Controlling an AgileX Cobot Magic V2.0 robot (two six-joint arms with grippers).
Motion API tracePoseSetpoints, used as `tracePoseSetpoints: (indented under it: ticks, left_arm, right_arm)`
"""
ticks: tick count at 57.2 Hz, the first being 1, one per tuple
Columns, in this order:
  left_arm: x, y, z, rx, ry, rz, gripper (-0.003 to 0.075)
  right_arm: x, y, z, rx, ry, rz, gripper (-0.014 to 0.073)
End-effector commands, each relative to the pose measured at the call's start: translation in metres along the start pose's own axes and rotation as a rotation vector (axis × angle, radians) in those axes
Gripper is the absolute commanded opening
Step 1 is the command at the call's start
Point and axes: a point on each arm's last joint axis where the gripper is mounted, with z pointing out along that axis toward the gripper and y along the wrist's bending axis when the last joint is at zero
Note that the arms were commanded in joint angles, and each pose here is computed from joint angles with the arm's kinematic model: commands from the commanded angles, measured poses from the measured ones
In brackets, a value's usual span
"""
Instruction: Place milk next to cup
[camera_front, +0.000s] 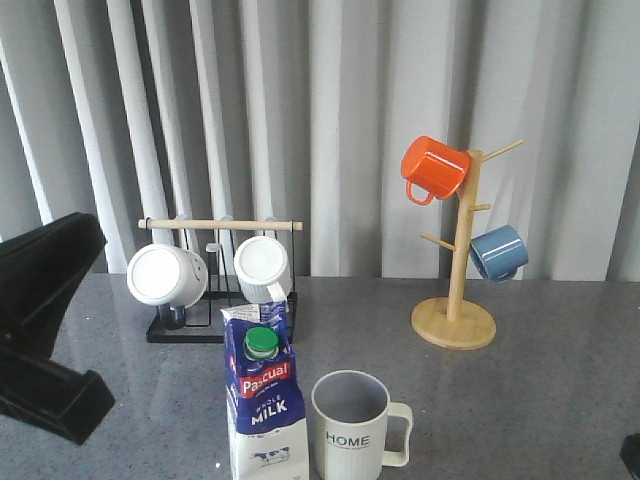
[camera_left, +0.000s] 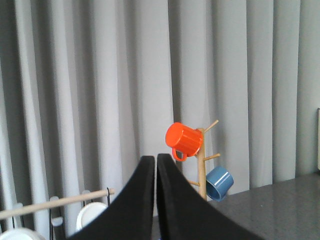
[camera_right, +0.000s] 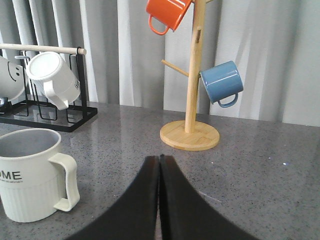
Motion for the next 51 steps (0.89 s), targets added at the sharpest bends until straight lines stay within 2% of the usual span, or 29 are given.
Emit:
tracePoseSetpoints:
  ticks: [1, 4, 10, 15, 24, 32, 43, 51]
  left_arm:
    - [-0.023, 0.000, -0.001, 0.005, -0.175, 0.185, -0.0008]
    - [-0.027, -0.002, -0.002, 0.021, -0.217, 0.251, -0.0008]
    - [-0.024, 0.007, 0.000, -0.013, -0.189, 0.170, -0.0008]
    - [-0.017, 0.019, 0.004, -0.030, -0.125, 0.102, -0.0008]
    - [0.005, 0.030, 0.007, 0.043, 0.091, 0.074, -0.0008]
    - [0.020, 0.047, 0.006, -0.010, 0.243, 0.012, -0.0008]
    - [0.028, 0.062, -0.011, -0.098, 0.344, -0.014, -0.0008]
    - [0.034, 0.061, -0.029, -0.099, 0.334, -0.020, -0.0008]
  right_arm:
    - [-0.018, 0.000, 0.002, -0.011, -0.107, -0.010, -0.0006]
    - [-0.018, 0.000, 0.002, -0.011, -0.107, -0.010, -0.0006]
    - [-0.018, 0.000, 0.002, -0.011, -0.108, -0.010, -0.0006]
    - [-0.018, 0.000, 0.002, -0.011, -0.108, -0.010, -0.0006]
    - [-0.018, 0.000, 0.002, -0.011, -0.108, -0.010, -0.0006]
    - [-0.018, 0.000, 0.002, -0.011, -0.108, -0.010, -0.0006]
    - [-0.018, 0.000, 0.002, -0.011, -0.107, -0.010, -0.0006]
    - [-0.018, 0.000, 0.002, -0.011, -0.107, -0.010, -0.0006]
